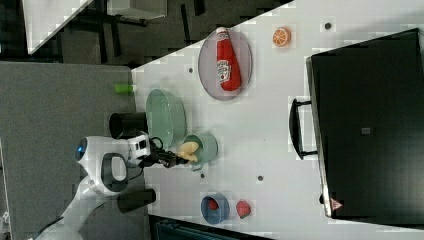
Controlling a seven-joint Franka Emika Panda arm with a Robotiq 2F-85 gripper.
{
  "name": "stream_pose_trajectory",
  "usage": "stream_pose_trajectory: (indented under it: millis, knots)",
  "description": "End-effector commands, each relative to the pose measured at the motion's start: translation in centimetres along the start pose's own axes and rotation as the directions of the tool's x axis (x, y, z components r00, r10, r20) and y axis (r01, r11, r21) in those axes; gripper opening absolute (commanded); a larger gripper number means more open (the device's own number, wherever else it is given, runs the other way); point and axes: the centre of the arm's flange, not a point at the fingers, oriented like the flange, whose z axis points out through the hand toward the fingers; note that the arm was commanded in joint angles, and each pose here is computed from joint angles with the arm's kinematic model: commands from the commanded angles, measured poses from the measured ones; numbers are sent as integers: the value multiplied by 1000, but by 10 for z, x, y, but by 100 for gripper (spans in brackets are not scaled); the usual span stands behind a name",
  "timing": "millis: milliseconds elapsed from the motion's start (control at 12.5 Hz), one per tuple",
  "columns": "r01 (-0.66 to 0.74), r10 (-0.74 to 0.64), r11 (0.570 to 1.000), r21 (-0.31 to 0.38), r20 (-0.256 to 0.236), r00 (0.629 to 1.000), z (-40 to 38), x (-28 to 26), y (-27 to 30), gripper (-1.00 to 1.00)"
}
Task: Pick Banana and place it in mug.
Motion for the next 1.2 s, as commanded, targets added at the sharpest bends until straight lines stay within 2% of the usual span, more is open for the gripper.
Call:
stream_pose_trajectory:
  millis: [80,320,480,560,720,1040,1200]
  knots:
    - [-83,88,995,57,-86,992,-17,3,-8,-23]
    - [-150,153,988,39,-74,985,-2,-6,-4,43]
    - [-142,149,987,68,-98,984,-7,-4,-7,89]
    - [-140,148,987,80,-105,983,-8,-4,-9,100]
    - [-145,158,984,107,-126,979,-20,-1,-9,100]
    - [-187,230,964,191,-234,945,-107,12,12,100]
    - [-218,258,960,175,-262,930,-158,21,43,100]
